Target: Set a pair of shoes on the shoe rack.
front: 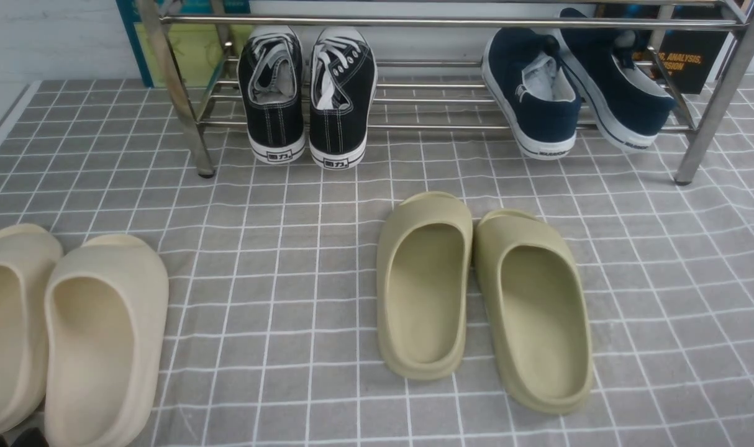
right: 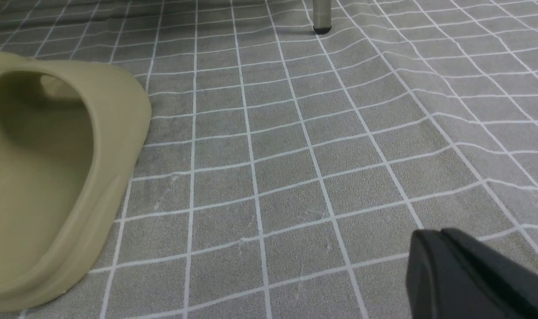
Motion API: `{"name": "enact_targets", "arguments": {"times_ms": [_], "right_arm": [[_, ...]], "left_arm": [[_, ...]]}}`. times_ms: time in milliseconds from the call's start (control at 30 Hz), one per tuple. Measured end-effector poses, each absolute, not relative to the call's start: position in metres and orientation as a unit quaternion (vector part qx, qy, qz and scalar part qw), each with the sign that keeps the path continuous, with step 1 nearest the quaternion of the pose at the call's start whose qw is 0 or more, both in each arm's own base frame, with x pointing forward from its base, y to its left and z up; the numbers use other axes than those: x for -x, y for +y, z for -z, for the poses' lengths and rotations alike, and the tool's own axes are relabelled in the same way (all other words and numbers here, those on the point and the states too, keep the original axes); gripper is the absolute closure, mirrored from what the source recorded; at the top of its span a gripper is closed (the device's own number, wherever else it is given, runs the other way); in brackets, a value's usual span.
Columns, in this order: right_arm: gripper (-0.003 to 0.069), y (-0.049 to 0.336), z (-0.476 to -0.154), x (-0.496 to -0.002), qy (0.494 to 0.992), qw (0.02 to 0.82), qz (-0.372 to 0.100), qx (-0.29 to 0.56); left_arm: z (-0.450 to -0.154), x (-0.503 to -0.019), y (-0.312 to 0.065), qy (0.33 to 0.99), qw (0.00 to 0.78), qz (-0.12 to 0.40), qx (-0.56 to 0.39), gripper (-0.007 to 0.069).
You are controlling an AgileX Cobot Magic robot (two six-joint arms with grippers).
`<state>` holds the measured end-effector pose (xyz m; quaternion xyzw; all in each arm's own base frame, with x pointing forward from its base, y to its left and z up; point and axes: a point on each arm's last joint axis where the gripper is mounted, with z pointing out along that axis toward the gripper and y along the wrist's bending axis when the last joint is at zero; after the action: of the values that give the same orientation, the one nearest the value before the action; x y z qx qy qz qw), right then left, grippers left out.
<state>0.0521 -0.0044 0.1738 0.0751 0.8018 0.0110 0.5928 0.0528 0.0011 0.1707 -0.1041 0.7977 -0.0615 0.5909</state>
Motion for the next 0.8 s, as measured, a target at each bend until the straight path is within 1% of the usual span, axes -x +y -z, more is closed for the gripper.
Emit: {"name": "enact_targets", "arguments": {"times_ms": [800], "right_arm": [[0.0622, -0.0044, -0.1738, -0.0521, 0.802, 0.592, -0.011, -0.075]], "left_arm": [[-0.1707, -0.0528, 0.0011, 0.798, 0.591, 0.061, 0.104, 0.0388]]}}
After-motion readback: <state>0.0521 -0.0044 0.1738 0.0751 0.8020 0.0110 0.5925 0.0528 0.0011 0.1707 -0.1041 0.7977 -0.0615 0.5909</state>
